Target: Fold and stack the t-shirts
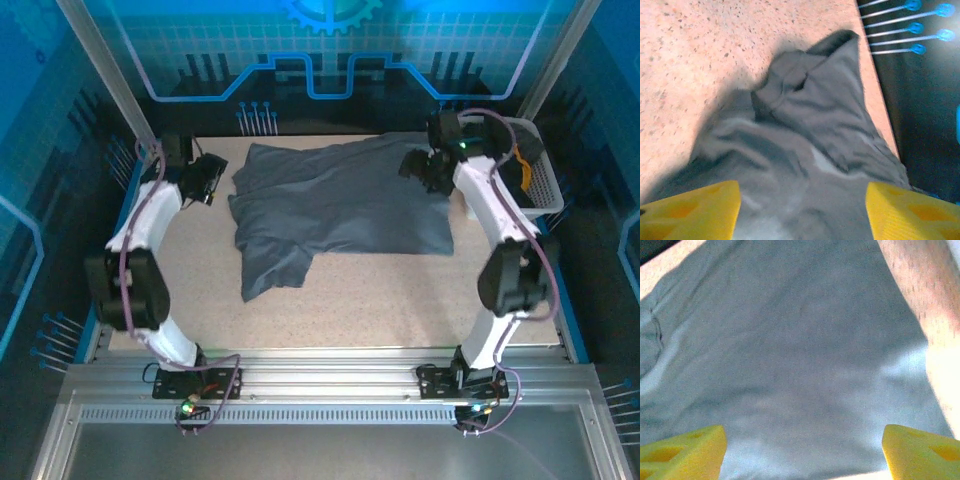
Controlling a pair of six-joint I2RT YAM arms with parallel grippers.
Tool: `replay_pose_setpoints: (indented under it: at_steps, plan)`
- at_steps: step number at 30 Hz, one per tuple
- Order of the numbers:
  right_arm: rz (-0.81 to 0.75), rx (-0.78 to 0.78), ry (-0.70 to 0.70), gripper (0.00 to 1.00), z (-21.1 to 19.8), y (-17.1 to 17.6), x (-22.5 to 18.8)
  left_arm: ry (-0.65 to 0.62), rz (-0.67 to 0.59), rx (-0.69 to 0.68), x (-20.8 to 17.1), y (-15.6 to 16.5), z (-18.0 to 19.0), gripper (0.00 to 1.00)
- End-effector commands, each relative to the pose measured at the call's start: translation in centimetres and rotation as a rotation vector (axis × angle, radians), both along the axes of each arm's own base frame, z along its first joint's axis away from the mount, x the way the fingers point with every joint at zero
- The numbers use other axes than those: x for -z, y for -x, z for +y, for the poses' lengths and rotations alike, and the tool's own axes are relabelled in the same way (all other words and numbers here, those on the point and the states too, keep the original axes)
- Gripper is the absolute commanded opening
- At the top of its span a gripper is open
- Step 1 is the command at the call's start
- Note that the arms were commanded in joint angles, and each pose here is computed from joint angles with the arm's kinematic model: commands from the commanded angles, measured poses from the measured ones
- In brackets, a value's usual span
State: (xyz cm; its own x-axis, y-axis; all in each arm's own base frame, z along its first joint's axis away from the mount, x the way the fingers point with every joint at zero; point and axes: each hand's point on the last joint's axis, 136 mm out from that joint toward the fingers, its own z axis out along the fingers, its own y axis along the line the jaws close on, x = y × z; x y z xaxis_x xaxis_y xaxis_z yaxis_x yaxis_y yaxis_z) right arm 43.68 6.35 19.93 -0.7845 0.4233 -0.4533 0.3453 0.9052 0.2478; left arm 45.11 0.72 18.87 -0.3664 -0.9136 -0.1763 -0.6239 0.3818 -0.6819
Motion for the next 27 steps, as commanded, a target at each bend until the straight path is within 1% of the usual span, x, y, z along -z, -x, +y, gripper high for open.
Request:
replay_pose_setpoints:
  at_steps: [1, 3, 5, 8, 12, 15, 17, 19, 21, 22, 24, 26, 27]
  plan:
    - [0.035, 0.023, -0.034, 0.79, 0.1, 3.1, 2.8, 0.064, 0.069, 0.068, 4.1, 3.7, -2.5, 0.61]
    - [0.115, 0.035, -0.046, 0.76, 0.0, 6.0, 5.6, 0.065, 0.148, 0.119, 6.6, 6.2, -4.2, 0.59]
    - [0.184, 0.049, -0.034, 0.75, -0.8, 8.5, 7.6, 0.066, 0.239, 0.159, 8.9, 8.9, -5.7, 0.56]
    - [0.245, 0.060, 0.004, 0.74, -2.2, 10.8, 9.3, 0.104, 0.348, 0.170, 11.5, 12.5, -7.3, 0.53]
    - [0.289, 0.070, 0.002, 0.72, -3.9, 11.3, 10.5, 0.155, 0.421, 0.181, 13.5, 15.4, -8.9, 0.53]
    - [0.313, 0.058, 0.018, 0.71, -4.6, 10.8, 11.1, 0.159, 0.450, 0.203, 14.2, 16.1, -9.8, 0.53]
    - [0.330, 0.043, 0.034, 0.70, -4.7, 10.2, 11.7, 0.153, 0.454, 0.214, 14.6, 15.8, -10.1, 0.52]
    - [0.346, 0.037, 0.039, 0.68, -4.7, 9.6, 12.3, 0.136, 0.450, 0.226, 15.1, 15.3, -10.3, 0.46]
    - [0.352, 0.026, 0.028, 0.66, -4.4, 8.8, 12.9, 0.115, 0.465, 0.241, 15.7, 15.1, -10.5, 0.37]
    - [0.359, 0.023, 0.029, 0.65, -4.3, 8.4, 13.2, 0.111, 0.483, 0.246, 16.3, 15.2, -10.6, 0.30]
    - [0.374, 0.016, 0.034, 0.63, -4.0, 7.6, 13.9, 0.117, 0.543, 0.233, 17.8, 16.3, -10.5, 0.11]
    - [0.407, 0.008, 0.039, 0.62, -3.8, 7.2, 14.8, 0.128, 0.591, 0.202, 19.1, 18.0, -10.2, 0.01]
    - [0.433, 0.000, 0.045, 0.61, -3.7, 7.1, 15.3, 0.130, 0.608, 0.185, 19.5, 19.0, -10.0, 0.00]
